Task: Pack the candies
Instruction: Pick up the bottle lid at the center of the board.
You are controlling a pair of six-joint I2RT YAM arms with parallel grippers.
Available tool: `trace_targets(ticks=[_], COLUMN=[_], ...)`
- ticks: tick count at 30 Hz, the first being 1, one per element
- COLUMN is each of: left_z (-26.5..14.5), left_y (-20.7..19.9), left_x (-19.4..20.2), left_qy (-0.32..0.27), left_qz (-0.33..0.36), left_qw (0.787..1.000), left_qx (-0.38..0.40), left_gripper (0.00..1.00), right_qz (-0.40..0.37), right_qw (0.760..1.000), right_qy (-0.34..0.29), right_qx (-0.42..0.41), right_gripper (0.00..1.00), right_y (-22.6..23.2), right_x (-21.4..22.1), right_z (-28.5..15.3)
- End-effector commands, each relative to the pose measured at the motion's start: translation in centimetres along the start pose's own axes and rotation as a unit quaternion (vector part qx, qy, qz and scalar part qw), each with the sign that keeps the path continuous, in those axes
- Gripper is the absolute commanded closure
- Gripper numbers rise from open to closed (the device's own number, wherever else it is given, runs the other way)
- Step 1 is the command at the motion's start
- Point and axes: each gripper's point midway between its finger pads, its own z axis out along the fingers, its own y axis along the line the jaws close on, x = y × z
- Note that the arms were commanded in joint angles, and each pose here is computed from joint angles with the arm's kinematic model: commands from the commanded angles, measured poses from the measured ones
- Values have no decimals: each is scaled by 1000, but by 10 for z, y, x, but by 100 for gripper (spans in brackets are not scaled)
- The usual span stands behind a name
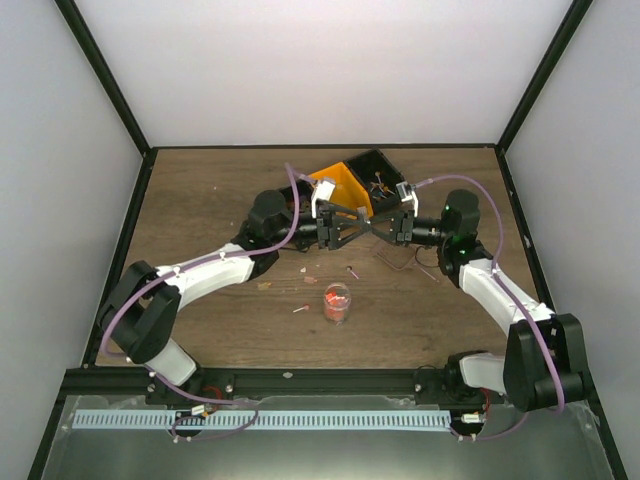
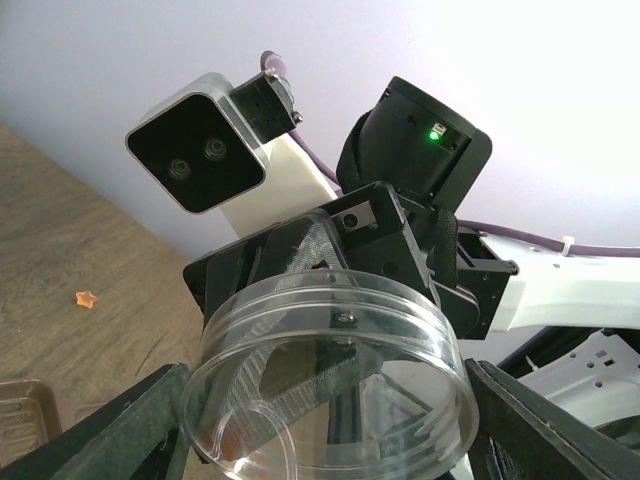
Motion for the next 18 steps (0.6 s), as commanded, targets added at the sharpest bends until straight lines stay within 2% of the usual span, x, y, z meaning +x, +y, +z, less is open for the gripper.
trace_targets(ticks=[1, 10, 13, 18], left_z=[8, 9, 9, 8], left_y=[-7, -9, -10, -7], left_x=[12, 9, 7, 5], left_qy=[31, 31, 31, 33], left_qz=[-5, -4, -3, -7], left_qw=[999, 999, 999, 999], left_qx=[29, 31, 30, 29], left_gripper=[27, 31, 31, 34], right_qz=[-35, -33, -30, -10], right_qw=[999, 999, 999, 999], right_qy=[-10, -9, -12, -32], right_qx=[-5, -4, 2, 21], right_gripper=[99, 98, 93, 91], right_y=[13, 11, 7, -7], right_x=[-12, -13, -15, -22], right_z=[-1, 0, 0, -10])
